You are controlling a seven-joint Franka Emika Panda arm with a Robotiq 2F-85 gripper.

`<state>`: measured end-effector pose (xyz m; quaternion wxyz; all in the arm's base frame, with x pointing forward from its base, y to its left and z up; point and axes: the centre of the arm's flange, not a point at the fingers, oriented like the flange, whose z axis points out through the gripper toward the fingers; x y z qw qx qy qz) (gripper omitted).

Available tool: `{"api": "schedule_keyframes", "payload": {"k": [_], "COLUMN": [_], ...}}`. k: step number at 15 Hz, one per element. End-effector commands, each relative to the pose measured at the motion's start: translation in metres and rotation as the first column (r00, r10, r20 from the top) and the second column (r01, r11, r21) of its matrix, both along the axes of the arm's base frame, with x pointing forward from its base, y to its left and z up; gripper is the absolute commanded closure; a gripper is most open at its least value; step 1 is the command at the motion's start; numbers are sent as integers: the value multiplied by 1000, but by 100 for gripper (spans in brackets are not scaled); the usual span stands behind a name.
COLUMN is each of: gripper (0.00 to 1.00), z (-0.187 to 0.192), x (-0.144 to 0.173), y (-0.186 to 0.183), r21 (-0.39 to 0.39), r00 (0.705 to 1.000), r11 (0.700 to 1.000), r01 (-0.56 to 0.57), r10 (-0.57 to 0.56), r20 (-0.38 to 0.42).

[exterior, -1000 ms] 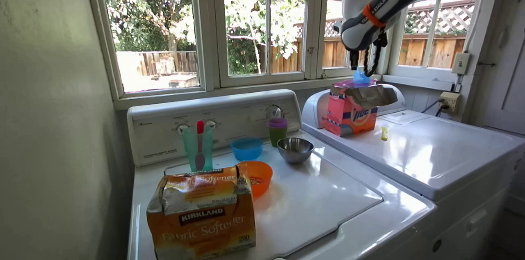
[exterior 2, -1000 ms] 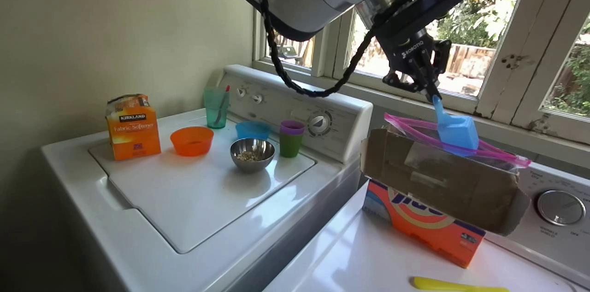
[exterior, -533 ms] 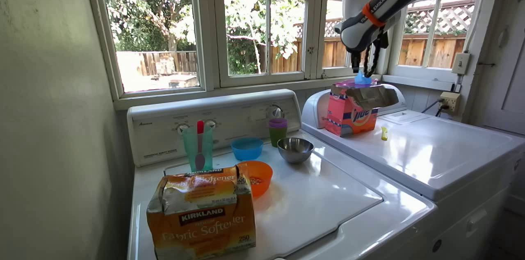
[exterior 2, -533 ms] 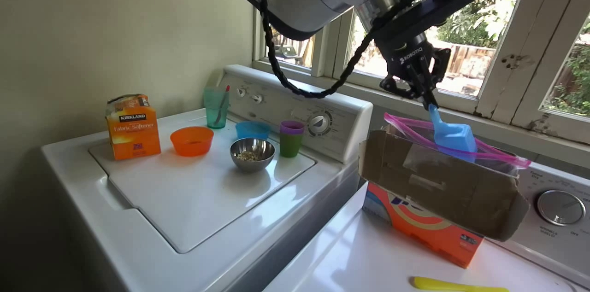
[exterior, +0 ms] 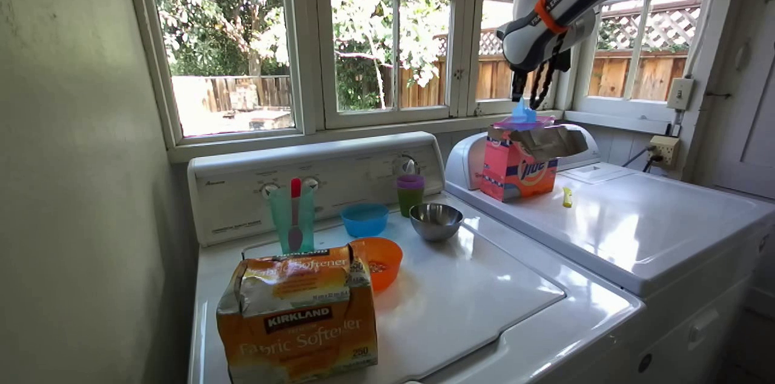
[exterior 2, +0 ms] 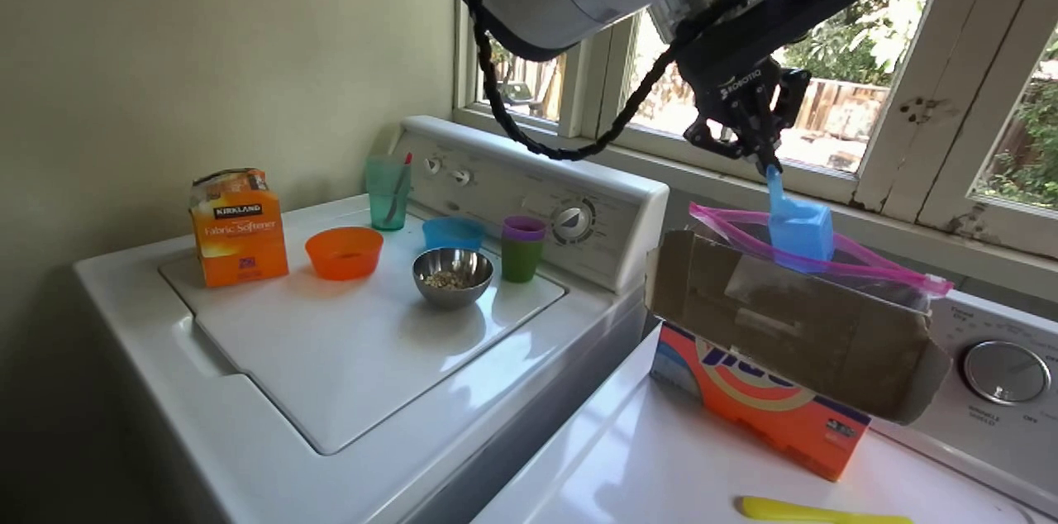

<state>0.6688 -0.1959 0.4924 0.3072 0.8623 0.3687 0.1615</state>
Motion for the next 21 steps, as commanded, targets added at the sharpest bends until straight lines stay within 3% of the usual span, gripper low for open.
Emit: {"api": "schedule_keyframes", "payload": {"k": [1, 4, 11, 16, 21], "gripper": [99, 99, 99, 99, 99], "z": [-3, -1, 42, 56, 36], "x": [-20, -24, -52, -84, -87], "y": [0, -3, -42, -91, -124], "r21": [11, 46, 257, 492, 611], "r00": [997, 998, 967, 924, 891], "r11": [997, 997, 966, 870, 766], "r01": [-70, -57, 10, -37, -200], "r10": [70, 57, -75, -158, -117], "r20": [-36, 8, 245, 349, 438]}}
